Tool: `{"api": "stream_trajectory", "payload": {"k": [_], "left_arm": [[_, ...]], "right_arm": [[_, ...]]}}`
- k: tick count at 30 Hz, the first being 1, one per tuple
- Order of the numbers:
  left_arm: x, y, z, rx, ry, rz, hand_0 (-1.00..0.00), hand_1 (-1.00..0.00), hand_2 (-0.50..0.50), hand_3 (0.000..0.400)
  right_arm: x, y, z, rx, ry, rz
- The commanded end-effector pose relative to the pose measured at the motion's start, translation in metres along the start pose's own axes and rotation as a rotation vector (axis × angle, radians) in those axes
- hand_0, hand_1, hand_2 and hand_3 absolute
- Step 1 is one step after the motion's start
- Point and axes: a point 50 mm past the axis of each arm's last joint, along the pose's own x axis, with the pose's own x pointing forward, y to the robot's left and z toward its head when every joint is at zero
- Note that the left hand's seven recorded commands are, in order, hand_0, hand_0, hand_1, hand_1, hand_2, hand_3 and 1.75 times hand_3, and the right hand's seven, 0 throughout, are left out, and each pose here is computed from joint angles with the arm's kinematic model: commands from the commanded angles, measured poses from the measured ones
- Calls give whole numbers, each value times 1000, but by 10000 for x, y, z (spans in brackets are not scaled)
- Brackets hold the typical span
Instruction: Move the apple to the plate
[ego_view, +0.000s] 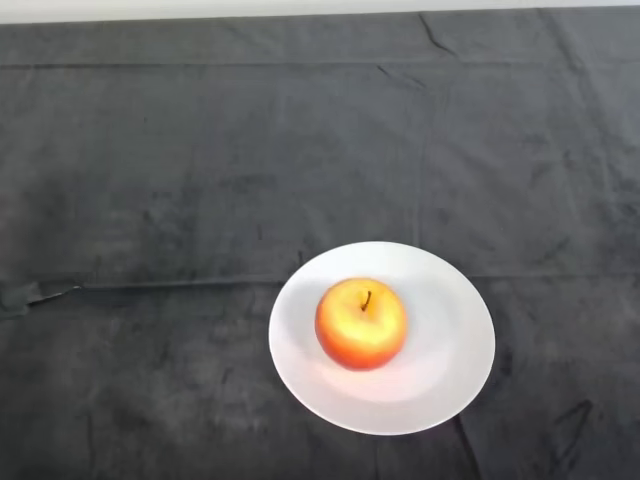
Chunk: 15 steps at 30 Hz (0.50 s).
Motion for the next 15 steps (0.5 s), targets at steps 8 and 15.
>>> {"api": "stream_trajectory", "payload": {"k": [8,15], "left_arm": [[-93,612,-46,106,47,133,0,0,0,0],[-161,928,-53,112,84,262,0,0,0,0]], "right_arm": [[-19,63,101,-3,-38,24],[-19,63,102,-2,-37,24]]}}
